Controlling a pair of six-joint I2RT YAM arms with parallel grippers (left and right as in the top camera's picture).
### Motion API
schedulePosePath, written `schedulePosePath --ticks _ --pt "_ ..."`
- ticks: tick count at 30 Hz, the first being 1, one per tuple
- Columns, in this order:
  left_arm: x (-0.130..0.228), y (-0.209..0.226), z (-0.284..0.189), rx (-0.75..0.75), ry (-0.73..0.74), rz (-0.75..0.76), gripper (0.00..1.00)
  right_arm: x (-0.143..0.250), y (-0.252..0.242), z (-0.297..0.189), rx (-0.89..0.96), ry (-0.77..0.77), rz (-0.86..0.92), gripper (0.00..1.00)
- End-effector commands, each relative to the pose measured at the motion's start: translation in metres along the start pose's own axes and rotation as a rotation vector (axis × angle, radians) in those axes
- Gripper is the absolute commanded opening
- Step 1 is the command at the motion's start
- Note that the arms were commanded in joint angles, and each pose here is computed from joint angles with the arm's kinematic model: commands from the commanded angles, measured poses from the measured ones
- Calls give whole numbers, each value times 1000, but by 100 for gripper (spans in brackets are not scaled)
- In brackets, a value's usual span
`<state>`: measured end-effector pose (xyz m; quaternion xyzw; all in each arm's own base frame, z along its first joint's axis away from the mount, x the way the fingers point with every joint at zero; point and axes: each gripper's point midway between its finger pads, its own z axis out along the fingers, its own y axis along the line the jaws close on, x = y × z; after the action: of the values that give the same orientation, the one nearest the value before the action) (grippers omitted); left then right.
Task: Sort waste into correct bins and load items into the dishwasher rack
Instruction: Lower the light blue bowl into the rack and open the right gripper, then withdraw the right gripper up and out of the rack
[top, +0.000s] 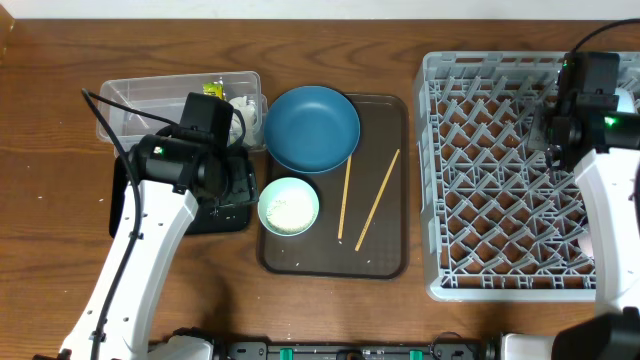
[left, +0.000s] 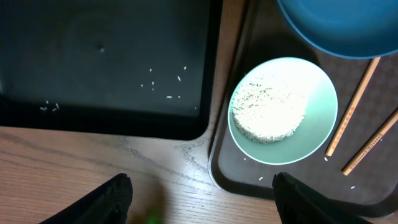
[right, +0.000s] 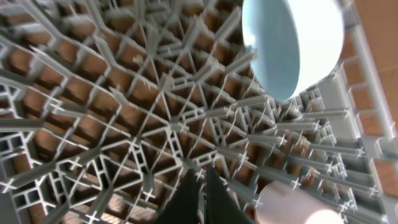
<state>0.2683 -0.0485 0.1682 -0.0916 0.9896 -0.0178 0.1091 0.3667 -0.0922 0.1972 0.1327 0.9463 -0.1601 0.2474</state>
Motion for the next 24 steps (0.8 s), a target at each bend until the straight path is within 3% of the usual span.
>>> schedulePosePath --ticks 1,5,14,24 --pt "0 1 -2 4 -5 -7 76 10 5 9 -23 58 40 1" --pt "0 1 -2 4 -5 -7 76 20 22 9 -119 107 30 3" --pt "0 1 -2 4 -5 -7 76 9 -57 7 297 24 195 1" --pt "0 1 -2 3 -5 -7 76 17 -97 38 320 88 278 1"
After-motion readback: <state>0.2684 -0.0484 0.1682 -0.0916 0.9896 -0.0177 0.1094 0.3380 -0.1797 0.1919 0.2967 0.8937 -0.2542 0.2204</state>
